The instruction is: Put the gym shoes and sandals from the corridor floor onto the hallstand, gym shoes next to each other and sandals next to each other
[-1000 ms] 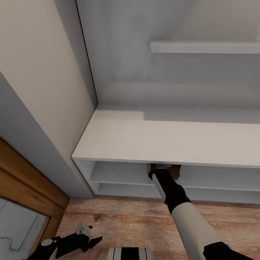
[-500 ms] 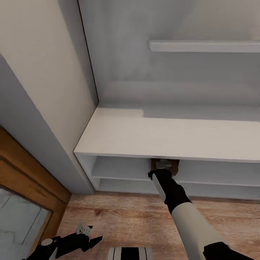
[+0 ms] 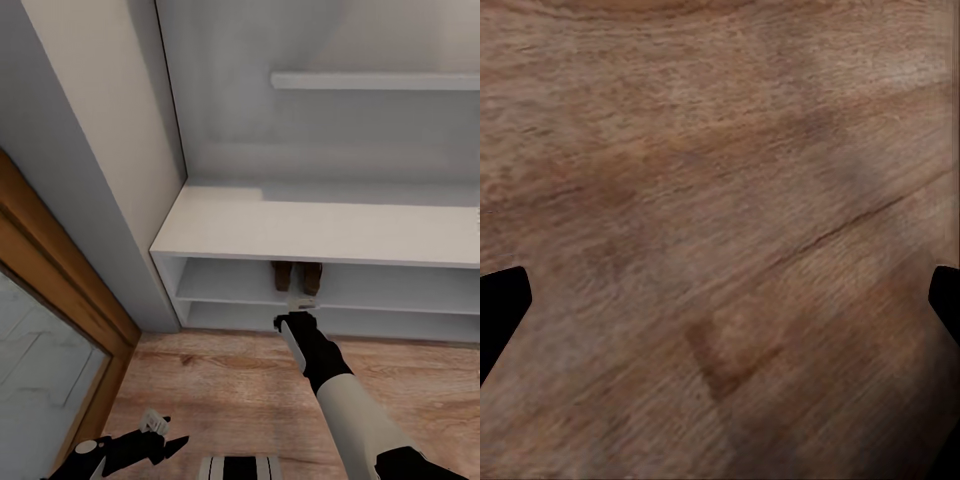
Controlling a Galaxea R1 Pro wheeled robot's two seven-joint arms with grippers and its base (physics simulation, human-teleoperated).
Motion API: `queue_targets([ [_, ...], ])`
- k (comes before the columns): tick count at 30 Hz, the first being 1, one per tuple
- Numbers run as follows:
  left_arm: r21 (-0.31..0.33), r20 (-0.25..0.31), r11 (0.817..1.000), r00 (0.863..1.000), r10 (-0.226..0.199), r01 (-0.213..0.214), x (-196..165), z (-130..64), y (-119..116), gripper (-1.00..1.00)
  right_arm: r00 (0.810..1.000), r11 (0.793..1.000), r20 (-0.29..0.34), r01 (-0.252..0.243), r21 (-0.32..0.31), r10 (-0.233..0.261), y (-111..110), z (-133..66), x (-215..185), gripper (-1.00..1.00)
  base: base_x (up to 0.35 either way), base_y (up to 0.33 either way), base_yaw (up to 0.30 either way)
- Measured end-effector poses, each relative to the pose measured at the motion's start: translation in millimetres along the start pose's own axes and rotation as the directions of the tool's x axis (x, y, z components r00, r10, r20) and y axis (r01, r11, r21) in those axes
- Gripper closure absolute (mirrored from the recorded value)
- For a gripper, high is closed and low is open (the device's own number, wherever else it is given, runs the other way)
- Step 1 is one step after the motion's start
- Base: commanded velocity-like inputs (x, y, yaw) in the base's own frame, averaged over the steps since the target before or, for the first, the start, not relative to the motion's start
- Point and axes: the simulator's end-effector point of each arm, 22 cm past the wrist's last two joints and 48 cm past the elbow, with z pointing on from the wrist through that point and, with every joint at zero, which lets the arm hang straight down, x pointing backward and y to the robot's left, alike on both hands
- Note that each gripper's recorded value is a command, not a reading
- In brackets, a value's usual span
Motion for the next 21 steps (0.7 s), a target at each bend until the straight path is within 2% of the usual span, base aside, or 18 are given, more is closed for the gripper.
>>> queue_targets([
  [11,-0.004,0.003,1.0,1.0,-0.003,0.003,-0.6,-0.5,1.3,-1.0,1.0,1.0,-0.002,0.002,0.0,-0.002,0.1,0.4,1.3,-1.0,-0.335,-0.003,0.0],
  [16,-0.011,0.009,1.0,1.0,-0.008,0.008,-2.0,-1.4,3.4,-1.0,1.0,1.0,-0.011,0.005,0.002,-0.005,0.2,1.9,5.3,-1.0,-0.306,-0.101,0.0],
  [18,-0.024,0.011,1.0,1.0,-0.009,0.009,-2.3,-1.8,6.8,-1.0,0.999,1.0,-0.046,0.017,0.004,-0.017,2.1,10.2,24.9,-1.0,-0.269,-0.175,0.0],
  [21,-0.042,0.012,0.999,1.0,-0.009,0.01,-2.5,-2.3,10.9,-1.0,0.998,1.0,-0.054,0.019,0.006,-0.018,3.7,17.3,37.5,-1.0,-0.264,-0.184,0.0],
])
